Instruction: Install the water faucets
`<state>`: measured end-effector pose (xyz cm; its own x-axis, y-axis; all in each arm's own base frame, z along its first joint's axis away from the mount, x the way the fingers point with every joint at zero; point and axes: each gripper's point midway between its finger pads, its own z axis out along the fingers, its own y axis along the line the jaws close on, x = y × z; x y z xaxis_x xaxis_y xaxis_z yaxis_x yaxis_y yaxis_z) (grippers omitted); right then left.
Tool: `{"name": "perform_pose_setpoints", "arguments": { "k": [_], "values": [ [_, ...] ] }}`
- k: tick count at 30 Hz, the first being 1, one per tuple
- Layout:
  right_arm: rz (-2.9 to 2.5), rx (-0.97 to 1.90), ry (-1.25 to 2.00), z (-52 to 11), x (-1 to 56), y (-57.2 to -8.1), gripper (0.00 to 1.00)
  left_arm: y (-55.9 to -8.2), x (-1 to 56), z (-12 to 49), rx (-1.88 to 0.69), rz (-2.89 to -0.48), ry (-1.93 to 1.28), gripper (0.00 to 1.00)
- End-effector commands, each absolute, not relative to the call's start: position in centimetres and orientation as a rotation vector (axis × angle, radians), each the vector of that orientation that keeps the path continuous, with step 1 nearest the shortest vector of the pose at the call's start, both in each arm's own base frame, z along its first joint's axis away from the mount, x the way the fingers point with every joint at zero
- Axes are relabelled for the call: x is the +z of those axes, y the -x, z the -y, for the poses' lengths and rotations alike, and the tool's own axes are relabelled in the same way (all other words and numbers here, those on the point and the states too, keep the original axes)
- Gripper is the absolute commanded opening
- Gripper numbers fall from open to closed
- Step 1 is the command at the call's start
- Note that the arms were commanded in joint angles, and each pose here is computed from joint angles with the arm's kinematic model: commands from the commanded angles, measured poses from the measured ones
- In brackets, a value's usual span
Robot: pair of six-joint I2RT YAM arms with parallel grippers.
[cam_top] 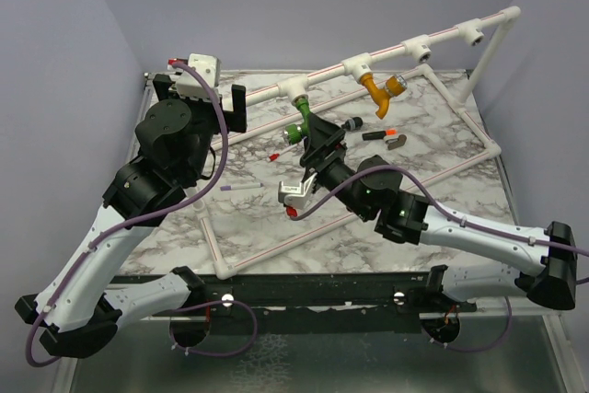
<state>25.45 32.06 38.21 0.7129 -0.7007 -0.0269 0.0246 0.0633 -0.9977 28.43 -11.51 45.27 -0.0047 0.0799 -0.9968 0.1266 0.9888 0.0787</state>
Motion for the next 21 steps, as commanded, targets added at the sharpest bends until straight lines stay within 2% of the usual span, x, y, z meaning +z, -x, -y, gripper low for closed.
{"name": "perform_pose_setpoints", "arguments": {
  "k": [1,14,21],
  "values": [
    [-0.533,-0.644,1.421,-32.9,39.5,-25.3,0.76,-28.1,45.4,11.3,-0.034,-1.568,-0.169,0.99],
    [-0.575,-0.619,1.322,-32.8,39.8,-25.6,0.4,-28.0,45.4,11.1,-0.027,-1.567,-0.166,0.99],
    [-0.662,-0.518,1.161,-32.6,40.7,-25.6,0.09,-28.0,45.6,11.0,-0.027,-1.564,-0.161,0.99]
  ]
}}
